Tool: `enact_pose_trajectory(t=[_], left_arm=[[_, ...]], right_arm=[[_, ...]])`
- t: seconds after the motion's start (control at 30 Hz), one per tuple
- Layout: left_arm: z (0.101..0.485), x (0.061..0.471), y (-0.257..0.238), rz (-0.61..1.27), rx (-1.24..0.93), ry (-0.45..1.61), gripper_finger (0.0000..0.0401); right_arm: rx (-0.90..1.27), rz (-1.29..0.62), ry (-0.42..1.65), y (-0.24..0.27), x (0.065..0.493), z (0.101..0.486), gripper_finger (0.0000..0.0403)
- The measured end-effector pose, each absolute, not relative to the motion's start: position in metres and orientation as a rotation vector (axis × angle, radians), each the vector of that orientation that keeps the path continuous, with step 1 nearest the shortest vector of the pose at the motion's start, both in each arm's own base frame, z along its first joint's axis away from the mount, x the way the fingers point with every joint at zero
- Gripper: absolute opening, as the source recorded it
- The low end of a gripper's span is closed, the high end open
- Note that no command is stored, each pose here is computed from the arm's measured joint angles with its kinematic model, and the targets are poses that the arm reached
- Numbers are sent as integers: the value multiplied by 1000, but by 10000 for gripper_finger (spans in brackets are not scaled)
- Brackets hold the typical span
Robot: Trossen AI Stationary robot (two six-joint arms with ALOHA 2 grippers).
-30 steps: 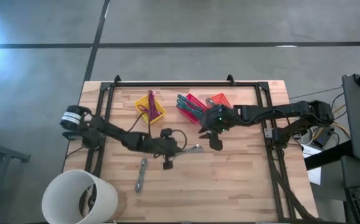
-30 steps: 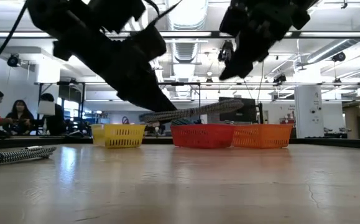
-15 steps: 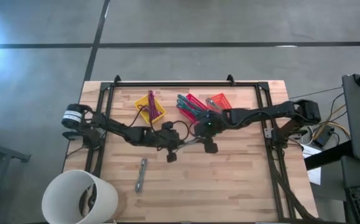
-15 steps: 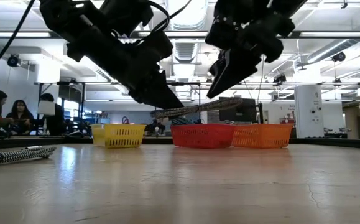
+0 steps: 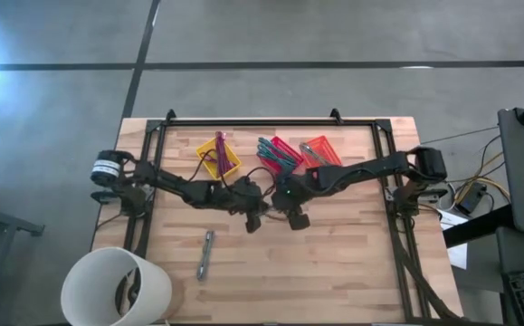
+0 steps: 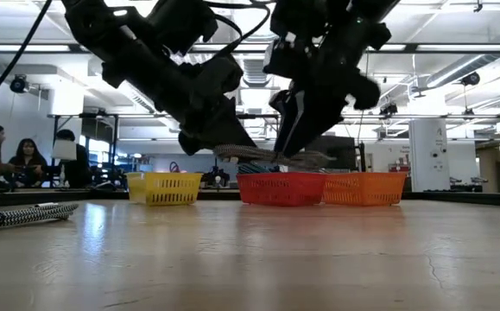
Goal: Pick & Place USB Port
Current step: Put the bottom black white USB cable into the orange bin
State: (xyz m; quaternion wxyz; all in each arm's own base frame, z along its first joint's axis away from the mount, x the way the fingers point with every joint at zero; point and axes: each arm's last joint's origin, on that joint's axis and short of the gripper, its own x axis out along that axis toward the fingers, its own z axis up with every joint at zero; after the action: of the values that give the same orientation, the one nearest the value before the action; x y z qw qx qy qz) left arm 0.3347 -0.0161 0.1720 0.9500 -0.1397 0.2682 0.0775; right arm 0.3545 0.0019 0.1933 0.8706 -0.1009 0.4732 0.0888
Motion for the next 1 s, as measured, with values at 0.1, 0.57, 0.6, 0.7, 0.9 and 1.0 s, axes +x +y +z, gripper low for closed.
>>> enact_pose_trajectory(t=[0.1,0.57,0.6,0.7,0.9,1.0], left_arm=[[176,338,-16,145,-302,530,12],[179,339,-16,147,-395,520,12],[179,339,-16,152,-395,519,13],[179,339,-15,167,-391,516,20],[179,339,-15,164,-360,523,51],[179,339,-15,168,-357,521,71]], right_arm=[[-312,70,1031,3,359,192,155],[-315,22,1079,4,359,196,56],[-307,22,1083,4,359,195,44],[-276,28,1094,4,358,195,19],[-188,5,1107,6,356,194,20],[-149,-15,1138,7,353,192,20]])
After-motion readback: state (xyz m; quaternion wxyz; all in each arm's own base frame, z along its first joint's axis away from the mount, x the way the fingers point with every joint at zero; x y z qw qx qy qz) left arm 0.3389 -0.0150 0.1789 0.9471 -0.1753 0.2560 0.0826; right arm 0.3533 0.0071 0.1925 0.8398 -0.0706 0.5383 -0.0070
